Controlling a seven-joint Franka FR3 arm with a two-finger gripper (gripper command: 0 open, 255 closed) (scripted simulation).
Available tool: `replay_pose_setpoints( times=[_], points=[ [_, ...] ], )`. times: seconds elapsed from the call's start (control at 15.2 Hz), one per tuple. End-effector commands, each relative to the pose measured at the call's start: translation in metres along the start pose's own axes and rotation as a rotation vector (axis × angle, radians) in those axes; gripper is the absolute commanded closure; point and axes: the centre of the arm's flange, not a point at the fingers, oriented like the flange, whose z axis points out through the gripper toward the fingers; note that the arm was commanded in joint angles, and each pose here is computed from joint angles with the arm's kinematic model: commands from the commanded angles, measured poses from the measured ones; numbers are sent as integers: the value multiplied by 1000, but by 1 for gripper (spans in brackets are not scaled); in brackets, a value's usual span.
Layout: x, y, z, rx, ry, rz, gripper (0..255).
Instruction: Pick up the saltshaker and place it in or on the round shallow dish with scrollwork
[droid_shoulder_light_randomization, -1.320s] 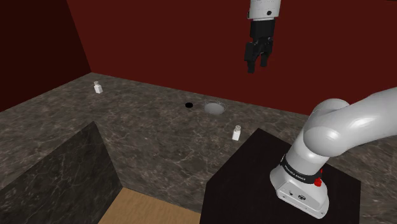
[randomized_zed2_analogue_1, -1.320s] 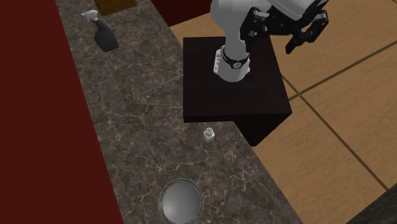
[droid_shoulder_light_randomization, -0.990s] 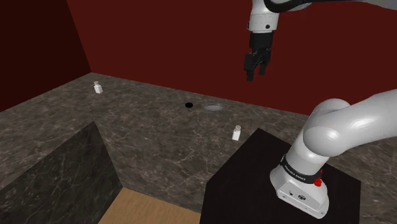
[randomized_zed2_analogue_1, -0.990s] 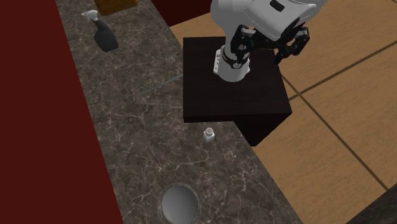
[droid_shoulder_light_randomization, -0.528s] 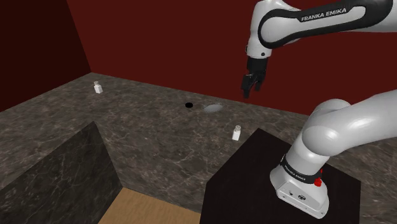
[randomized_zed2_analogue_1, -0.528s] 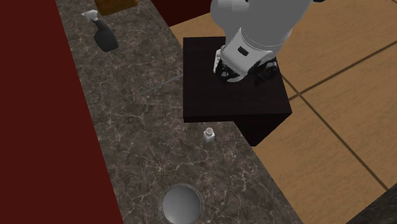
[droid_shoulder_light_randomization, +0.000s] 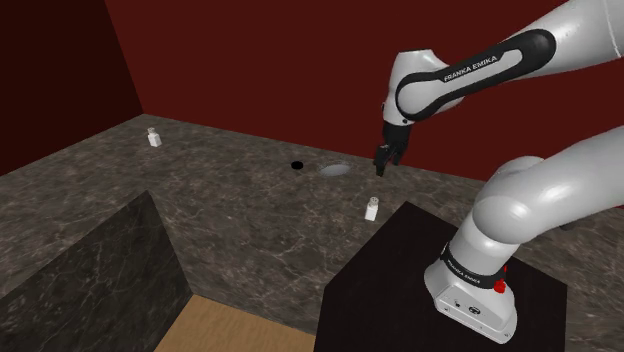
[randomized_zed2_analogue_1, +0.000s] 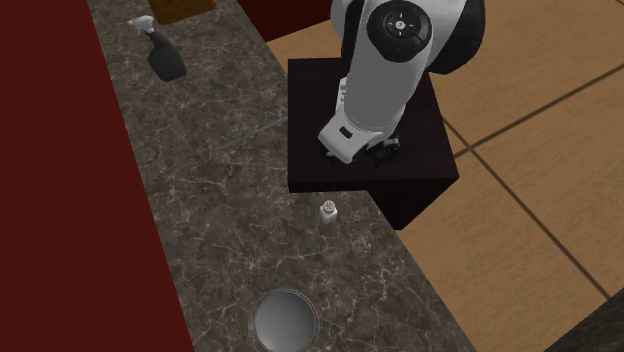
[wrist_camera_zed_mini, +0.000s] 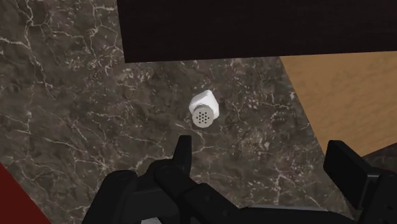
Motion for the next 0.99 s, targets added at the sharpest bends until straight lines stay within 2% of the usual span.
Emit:
replay_pose_setpoints(
  times=[0.0, 0.59, 0.92],
  points=[
    [1, 10, 26, 2, 17, -1, 0],
    [22, 46, 136, 15, 72, -4, 0],
    [24, 46, 161, 15, 73, -4, 0]
  ],
)
